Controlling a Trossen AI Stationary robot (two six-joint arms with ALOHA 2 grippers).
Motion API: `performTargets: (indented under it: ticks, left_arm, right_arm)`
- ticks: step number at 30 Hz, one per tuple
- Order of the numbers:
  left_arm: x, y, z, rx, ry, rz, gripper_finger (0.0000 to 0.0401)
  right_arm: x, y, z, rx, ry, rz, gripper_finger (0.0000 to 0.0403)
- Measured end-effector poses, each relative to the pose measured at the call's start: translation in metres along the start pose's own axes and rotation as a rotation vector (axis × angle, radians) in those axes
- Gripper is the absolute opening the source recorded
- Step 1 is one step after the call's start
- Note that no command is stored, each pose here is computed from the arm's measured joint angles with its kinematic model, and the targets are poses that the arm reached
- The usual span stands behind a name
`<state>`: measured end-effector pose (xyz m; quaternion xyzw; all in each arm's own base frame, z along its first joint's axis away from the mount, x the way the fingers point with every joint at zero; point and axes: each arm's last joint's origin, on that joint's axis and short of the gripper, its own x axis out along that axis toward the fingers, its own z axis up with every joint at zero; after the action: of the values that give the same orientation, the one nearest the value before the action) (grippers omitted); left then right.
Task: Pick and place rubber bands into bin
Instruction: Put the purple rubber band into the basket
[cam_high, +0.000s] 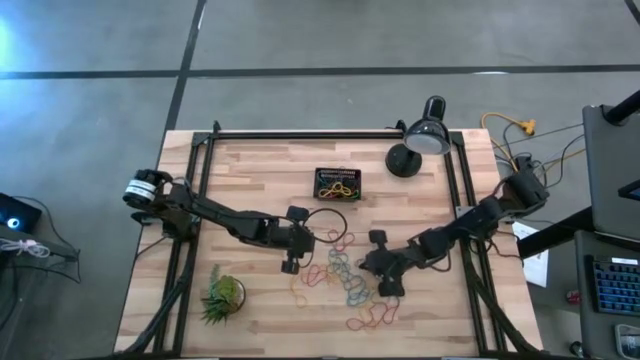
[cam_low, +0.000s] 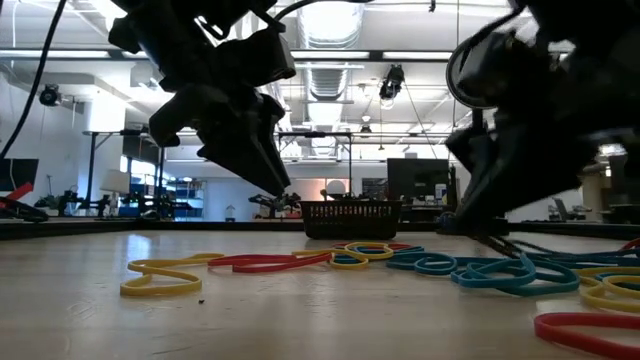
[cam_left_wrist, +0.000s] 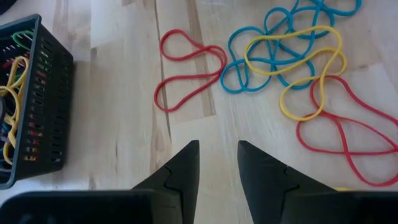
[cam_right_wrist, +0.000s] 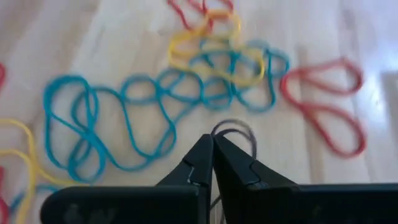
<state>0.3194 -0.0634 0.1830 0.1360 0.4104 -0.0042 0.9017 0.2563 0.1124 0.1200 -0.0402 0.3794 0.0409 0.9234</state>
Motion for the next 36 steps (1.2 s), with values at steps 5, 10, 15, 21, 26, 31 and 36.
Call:
performTargets:
  ticks: [5,10,15,21,26,31,36]
  left_arm:
    - [0.0,0.0,0.0,-0.001,-0.003,0.0,0.0094]
    - [0.0,0.0,0.001,-0.003,-0.01,0.001,0.0094]
    - [0.0,0.0,0.002,-0.006,-0.021,0.002,0.0094]
    - [0.0,0.001,0.005,-0.011,-0.043,0.003,0.0094]
    - [-0.001,0.001,0.006,-0.012,-0.046,0.004,0.0094]
    - [0.0,0.0,0.005,-0.01,-0.04,0.003,0.0094]
    - [0.0,0.0,0.004,-0.01,-0.039,0.003,0.0094]
  right_arm:
    - [-0.011,0.006,0.013,-0.054,-0.078,-0.03,0.0008]
    - [-0.026,0.015,0.024,-0.135,-0.163,-0.111,0.0008]
    - [-0.04,0.019,0.039,-0.214,-0.234,-0.222,0.0008]
    - [-0.048,0.018,0.059,-0.292,-0.283,-0.311,0.0008]
    - [-0.049,0.008,0.073,-0.337,-0.288,-0.382,0.0008]
    - [-0.049,-0.004,0.086,-0.362,-0.289,-0.428,0.0008]
    - [-0.05,-0.015,0.098,-0.376,-0.291,-0.468,0.0008]
